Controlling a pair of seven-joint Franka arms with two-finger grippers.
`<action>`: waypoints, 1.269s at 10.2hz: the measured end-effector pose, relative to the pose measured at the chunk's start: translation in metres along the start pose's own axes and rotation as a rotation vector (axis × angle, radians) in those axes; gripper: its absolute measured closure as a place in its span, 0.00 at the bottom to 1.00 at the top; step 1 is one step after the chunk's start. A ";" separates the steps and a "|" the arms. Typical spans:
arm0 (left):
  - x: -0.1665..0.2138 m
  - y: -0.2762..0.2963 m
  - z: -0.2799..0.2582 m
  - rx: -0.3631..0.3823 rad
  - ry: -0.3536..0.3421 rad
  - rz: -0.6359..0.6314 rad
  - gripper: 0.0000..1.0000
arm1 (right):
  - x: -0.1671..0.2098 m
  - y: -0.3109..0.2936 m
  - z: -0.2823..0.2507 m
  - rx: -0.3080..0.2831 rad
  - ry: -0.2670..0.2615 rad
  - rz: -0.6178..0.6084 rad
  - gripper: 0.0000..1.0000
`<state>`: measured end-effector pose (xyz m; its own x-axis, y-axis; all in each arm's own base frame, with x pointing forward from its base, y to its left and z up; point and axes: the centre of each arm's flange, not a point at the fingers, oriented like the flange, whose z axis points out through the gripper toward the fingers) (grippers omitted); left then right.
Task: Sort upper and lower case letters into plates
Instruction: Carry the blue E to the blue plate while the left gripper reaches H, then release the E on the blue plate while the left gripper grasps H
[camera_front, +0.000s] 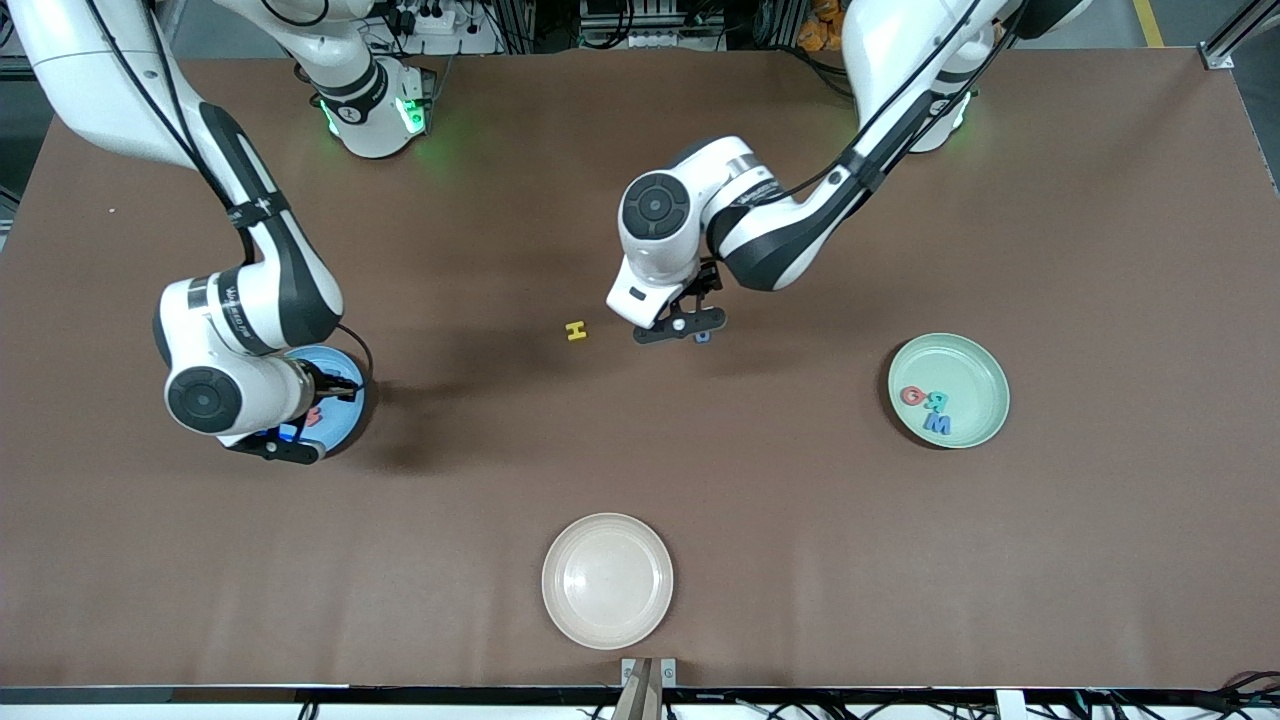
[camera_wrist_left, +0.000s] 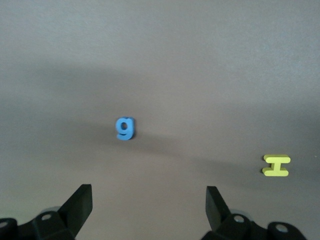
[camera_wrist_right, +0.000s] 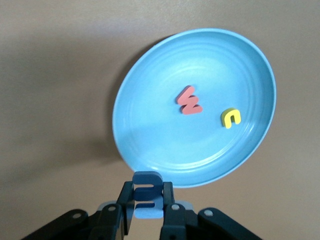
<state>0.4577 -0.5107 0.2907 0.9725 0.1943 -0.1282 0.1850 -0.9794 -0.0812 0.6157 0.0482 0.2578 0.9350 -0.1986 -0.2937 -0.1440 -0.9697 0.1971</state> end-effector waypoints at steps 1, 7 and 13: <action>-0.006 0.010 0.014 -0.012 0.007 0.005 0.00 | -0.001 0.014 0.008 0.005 0.012 -0.027 0.73; -0.014 0.052 0.068 -0.085 0.099 0.027 0.00 | -0.013 0.068 0.072 0.050 0.128 -0.074 0.73; -0.027 0.093 0.089 -0.114 0.146 0.069 0.00 | -0.031 0.077 0.095 0.057 0.177 -0.094 0.73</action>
<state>0.4364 -0.6022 0.1988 0.9921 0.1244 0.0156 0.1237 -0.9916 0.0367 0.5445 -0.0340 0.1937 0.9868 -0.0834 -0.1388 -0.0666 -0.9904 0.1214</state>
